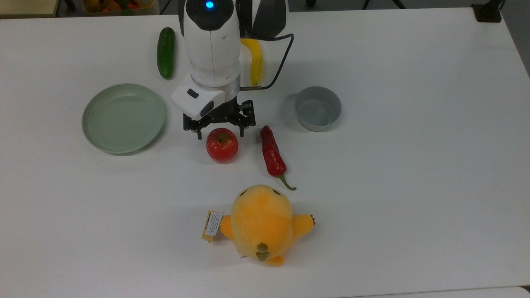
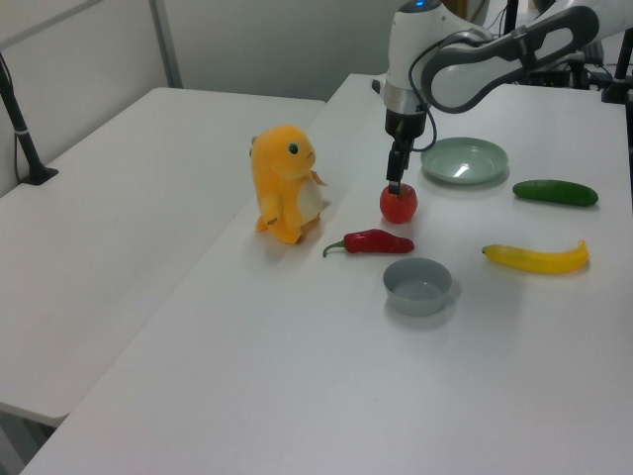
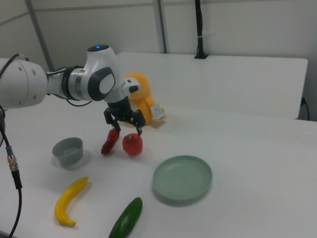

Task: Put the red apple in the bowl
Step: 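Move the open gripper over the red apple and lower onto it, then close the gripper around the red apple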

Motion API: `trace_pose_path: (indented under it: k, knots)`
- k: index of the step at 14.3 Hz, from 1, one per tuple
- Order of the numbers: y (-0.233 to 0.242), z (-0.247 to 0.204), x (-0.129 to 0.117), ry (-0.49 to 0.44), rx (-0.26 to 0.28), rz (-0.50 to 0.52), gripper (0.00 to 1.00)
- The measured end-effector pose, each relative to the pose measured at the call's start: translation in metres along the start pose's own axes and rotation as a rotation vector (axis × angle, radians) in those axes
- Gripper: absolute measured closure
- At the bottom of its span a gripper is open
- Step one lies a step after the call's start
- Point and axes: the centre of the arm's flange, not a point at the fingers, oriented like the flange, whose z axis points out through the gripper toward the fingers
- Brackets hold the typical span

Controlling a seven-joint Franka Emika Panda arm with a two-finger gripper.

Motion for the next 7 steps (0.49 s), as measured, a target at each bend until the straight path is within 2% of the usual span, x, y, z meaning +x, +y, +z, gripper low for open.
trace_pose_path:
  k: [7]
  knots:
    - [-0.001,0.030,-0.007,-0.054,-0.047,-0.042,0.00]
